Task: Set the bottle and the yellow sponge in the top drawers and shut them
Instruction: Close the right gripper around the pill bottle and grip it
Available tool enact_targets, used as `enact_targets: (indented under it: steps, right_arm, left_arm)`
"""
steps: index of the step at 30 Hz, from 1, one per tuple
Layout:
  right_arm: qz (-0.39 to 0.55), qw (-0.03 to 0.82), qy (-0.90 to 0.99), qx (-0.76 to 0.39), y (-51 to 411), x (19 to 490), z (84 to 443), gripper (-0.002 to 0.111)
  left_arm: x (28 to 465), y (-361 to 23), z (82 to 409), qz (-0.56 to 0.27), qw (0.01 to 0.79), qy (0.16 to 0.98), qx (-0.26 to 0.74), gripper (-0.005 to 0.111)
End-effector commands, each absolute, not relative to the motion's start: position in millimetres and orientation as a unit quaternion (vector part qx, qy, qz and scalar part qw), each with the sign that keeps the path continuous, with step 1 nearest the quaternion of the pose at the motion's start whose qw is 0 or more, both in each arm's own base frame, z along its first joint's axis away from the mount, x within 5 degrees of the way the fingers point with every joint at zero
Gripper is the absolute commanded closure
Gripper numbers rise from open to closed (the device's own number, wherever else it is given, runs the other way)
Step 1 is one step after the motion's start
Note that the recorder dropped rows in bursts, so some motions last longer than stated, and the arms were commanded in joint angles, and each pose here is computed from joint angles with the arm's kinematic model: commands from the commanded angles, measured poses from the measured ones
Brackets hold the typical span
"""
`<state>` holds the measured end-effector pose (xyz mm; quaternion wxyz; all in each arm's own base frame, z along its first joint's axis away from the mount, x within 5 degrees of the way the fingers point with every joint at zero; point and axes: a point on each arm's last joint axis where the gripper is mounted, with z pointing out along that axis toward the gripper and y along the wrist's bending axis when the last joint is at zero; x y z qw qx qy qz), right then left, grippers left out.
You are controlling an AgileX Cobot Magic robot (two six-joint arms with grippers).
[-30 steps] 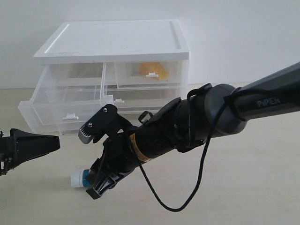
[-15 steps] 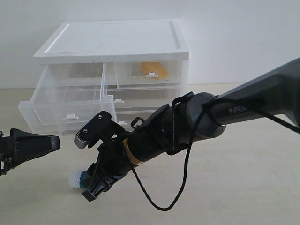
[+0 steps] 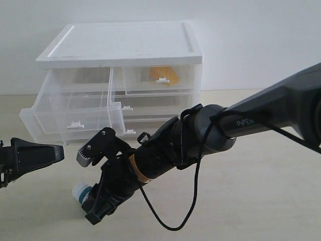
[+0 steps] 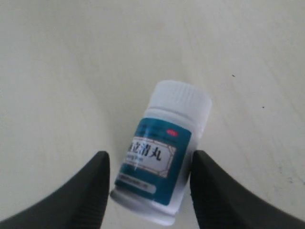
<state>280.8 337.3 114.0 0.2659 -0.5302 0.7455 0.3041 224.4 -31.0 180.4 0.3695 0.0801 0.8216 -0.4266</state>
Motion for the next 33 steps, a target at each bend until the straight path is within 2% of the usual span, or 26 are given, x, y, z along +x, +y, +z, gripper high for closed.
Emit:
enact_targets:
  steps: [1, 4, 8, 11, 24, 33]
  right_arm:
    - [0.31, 0.266, 0.742, -0.532, 339, 281, 116, 0.062]
    - [0.304, 0.269, 0.748, -0.524, 338, 282, 116, 0.07]
    - [0.301, 0.27, 0.75, -0.523, 338, 283, 116, 0.096]
    - [0.301, 0.27, 0.75, -0.523, 338, 283, 116, 0.108]
    - [0.329, 0.249, 0.759, -0.504, 338, 279, 119, 0.108]
    - [0.311, 0.265, 0.758, -0.508, 314, 258, 145, 0.108]
  left_arm:
    - [223, -31, 181, -0.426, 0.375, 0.82, 0.079, 0.049]
    - [223, -31, 181, -0.425, 0.375, 0.82, 0.078, 0.049]
    - [223, -30, 181, -0.423, 0.375, 0.821, 0.078, 0.049]
    - [223, -30, 181, -0.423, 0.375, 0.821, 0.078, 0.049]
    - [223, -30, 181, -0.423, 0.375, 0.822, 0.077, 0.049]
    - [222, -20, 178, -0.411, 0.379, 0.827, 0.059, 0.049]
